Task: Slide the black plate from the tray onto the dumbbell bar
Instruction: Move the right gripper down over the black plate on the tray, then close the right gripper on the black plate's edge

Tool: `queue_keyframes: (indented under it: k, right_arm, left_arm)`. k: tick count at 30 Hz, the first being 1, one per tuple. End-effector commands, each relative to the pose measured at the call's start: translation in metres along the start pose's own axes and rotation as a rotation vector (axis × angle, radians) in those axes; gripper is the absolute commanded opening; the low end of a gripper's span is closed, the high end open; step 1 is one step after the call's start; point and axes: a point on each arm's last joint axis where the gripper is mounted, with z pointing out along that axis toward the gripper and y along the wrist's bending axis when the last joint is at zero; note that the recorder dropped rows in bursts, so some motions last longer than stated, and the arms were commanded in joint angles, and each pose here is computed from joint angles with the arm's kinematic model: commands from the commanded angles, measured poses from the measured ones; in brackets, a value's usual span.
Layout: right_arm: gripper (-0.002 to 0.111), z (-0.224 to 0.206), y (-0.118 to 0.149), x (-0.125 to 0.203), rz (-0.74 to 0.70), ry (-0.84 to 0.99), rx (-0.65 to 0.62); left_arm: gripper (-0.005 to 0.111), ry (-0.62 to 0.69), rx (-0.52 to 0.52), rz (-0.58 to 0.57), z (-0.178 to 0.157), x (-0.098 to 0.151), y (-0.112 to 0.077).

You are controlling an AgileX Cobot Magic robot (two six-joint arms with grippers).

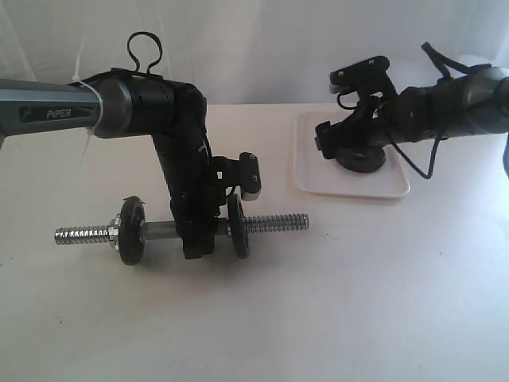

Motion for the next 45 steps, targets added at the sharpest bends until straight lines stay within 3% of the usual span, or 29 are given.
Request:
queue_keyframes:
  k: [1,16,45]
  right_arm:
    - [0.103,0.014,-0.021,0.002,0.037,0.049,0.026]
    - [0.103,0.056,-0.031,0.002,0.052,0.096,0.029]
    - [0.103,0.092,-0.029,0.047,0.117,0.169,0.029]
  left_arm:
    - [0.0,-0.041,0.005,-0.02,-0.007,-0.003,-0.002]
    - [0.0,-0.048,-0.006,-0.02,-0.007,-0.004,-0.001]
    - [0.0,-0.055,-0.001,-0.025,-0.007,-0.004,-0.001]
